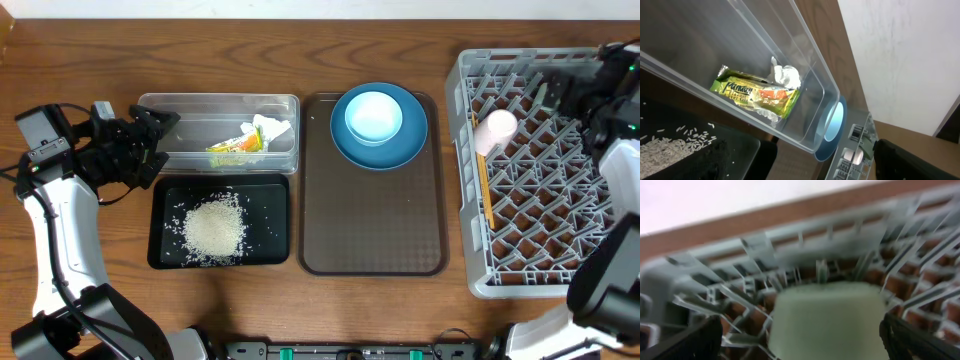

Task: Sort waste into correct bins and load items into the dishwasher rack
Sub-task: 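Release the mint-green bowl in the rack's back row and raise the right gripper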

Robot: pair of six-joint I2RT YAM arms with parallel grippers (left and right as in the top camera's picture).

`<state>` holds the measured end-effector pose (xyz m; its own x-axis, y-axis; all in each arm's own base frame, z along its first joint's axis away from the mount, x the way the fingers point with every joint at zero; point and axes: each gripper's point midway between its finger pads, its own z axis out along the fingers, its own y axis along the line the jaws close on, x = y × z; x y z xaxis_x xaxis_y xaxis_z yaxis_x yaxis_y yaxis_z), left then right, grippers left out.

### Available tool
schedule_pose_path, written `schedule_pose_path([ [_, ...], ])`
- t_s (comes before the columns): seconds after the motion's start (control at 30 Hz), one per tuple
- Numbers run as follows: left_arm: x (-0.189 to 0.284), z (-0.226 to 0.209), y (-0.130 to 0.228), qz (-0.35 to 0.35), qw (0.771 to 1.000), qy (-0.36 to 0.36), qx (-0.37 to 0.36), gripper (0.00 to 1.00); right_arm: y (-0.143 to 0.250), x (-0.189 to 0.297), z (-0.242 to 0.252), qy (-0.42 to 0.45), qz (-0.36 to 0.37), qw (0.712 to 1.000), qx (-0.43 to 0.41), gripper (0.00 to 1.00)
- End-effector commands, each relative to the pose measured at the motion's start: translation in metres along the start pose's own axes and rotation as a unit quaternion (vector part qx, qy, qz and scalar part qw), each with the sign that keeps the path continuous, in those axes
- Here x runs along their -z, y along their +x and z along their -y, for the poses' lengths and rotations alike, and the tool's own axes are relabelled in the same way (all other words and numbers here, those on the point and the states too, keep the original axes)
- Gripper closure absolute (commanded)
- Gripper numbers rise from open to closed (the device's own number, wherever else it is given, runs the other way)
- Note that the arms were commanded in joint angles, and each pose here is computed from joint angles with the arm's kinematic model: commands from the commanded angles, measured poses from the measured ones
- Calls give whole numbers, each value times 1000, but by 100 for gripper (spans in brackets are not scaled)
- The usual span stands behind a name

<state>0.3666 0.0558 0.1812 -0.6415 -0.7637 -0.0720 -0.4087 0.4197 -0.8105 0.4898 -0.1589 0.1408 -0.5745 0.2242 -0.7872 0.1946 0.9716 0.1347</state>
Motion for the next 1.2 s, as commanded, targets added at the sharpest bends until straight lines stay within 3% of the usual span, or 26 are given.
schedule_pose_path([
  [0.0, 2, 3, -1, 0, 1000, 6, 3, 6, 7, -7, -1, -9, -13, 1000, -2, 1],
  [0.5, 2, 3, -1, 0, 1000, 6, 3, 6, -24, 48, -21, -26, 11, 999, -36, 1],
  [0.7, 2, 3, -1, 0, 1000, 6, 3, 6, -49, 75, -57, -84, 49, 995, -12, 1],
  [0.9, 2, 3, -1, 0, 1000, 6, 3, 6, -30, 52, -72, -94, 23, 994, 44, 1],
  [1.17, 2, 3, -1, 0, 1000, 6, 3, 6, 21, 0, -52, -55, -50, 997, 33, 1],
])
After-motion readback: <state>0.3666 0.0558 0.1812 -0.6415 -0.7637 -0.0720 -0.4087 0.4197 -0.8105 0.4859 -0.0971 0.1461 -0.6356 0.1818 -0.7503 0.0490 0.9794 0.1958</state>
